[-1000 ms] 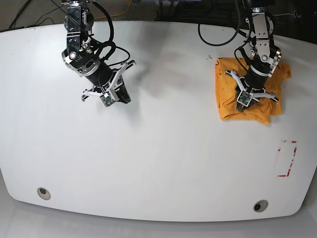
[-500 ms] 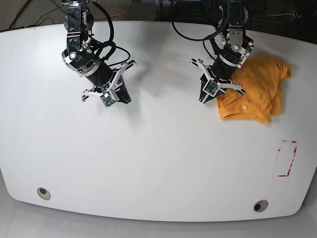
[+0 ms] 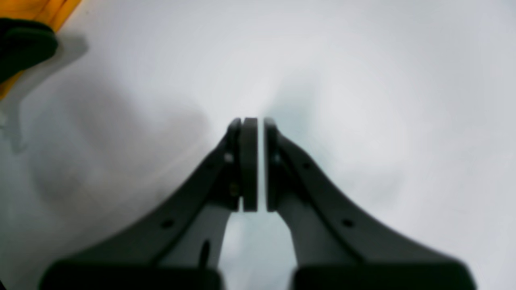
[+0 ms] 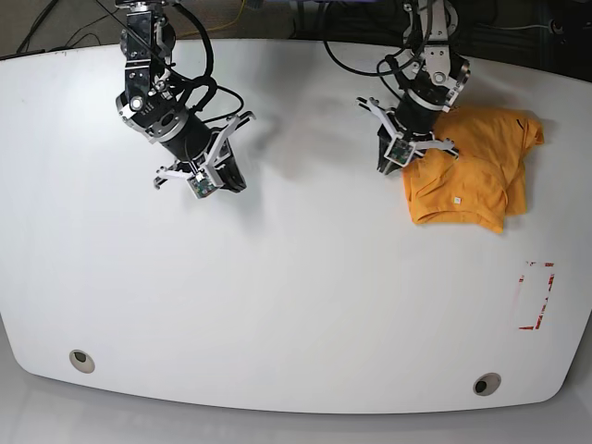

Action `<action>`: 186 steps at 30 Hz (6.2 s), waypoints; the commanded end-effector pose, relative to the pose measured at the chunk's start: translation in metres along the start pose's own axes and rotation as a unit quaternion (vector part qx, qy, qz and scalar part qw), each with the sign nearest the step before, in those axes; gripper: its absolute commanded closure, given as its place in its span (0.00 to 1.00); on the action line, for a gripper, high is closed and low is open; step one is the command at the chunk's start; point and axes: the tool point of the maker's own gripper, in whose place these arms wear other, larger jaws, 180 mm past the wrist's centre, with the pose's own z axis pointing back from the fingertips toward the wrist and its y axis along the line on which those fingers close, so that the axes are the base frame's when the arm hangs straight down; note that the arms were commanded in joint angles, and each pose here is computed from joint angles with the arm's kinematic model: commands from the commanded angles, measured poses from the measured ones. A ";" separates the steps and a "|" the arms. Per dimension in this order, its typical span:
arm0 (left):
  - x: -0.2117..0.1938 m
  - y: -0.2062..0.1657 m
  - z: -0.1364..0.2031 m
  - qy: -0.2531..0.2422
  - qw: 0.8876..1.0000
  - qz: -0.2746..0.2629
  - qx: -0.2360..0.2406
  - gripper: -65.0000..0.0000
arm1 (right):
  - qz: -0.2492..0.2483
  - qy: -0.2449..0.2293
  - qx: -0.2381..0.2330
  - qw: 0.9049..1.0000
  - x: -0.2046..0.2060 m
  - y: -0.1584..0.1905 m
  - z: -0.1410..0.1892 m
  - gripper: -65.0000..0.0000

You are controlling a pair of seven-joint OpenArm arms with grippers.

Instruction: Layout the t-shirt on the table in an organized manner, then fold the t-shirt properly

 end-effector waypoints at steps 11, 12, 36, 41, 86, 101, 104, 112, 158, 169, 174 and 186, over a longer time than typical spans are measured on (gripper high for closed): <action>-0.030 0.075 -0.001 0.026 0.997 0.009 0.070 0.97 | -0.001 -0.023 0.005 1.000 0.010 0.003 0.005 0.97; -0.032 0.085 0.000 0.029 0.997 0.006 0.078 0.97 | -0.002 -0.022 0.005 1.000 0.009 0.003 0.005 0.97; -0.096 0.182 0.070 0.095 0.979 0.020 0.179 0.97 | 0.008 -0.038 0.004 0.999 0.022 0.006 0.010 0.97; -0.103 0.187 0.084 0.100 0.976 0.026 0.192 0.97 | 0.008 -0.039 0.004 0.999 0.022 0.006 0.010 0.97; 0.039 0.026 0.047 -0.215 0.965 0.131 0.072 0.97 | -0.026 -0.066 -0.181 0.981 -0.039 -0.140 0.093 0.97; -0.001 -0.017 0.095 -0.165 0.977 0.117 0.072 0.97 | -0.080 -0.041 -0.181 0.979 -0.096 -0.093 0.128 0.97; -0.003 -0.020 0.109 -0.161 0.977 0.111 0.082 0.97 | -0.092 -0.032 -0.178 0.979 -0.105 -0.077 0.135 0.97; -0.015 -0.034 0.145 -0.126 0.983 0.111 0.075 0.97 | -0.121 -0.003 -0.196 0.973 -0.126 -0.051 0.165 0.97; -0.234 -0.163 0.232 0.200 0.949 0.244 -0.012 0.97 | -0.375 0.257 -0.130 0.881 -0.333 0.132 0.227 0.97; -0.287 -0.157 0.213 0.252 0.934 0.250 -0.026 0.97 | -0.390 0.275 -0.107 0.872 -0.358 0.135 0.196 0.97; -0.308 -0.147 0.206 0.278 0.931 0.236 -0.014 0.97 | -0.368 0.303 -0.082 0.875 -0.370 0.142 0.180 0.97; -0.346 -0.122 0.197 0.339 0.920 0.194 -0.011 0.97 | -0.382 0.314 -0.069 0.867 -0.382 0.140 0.148 0.97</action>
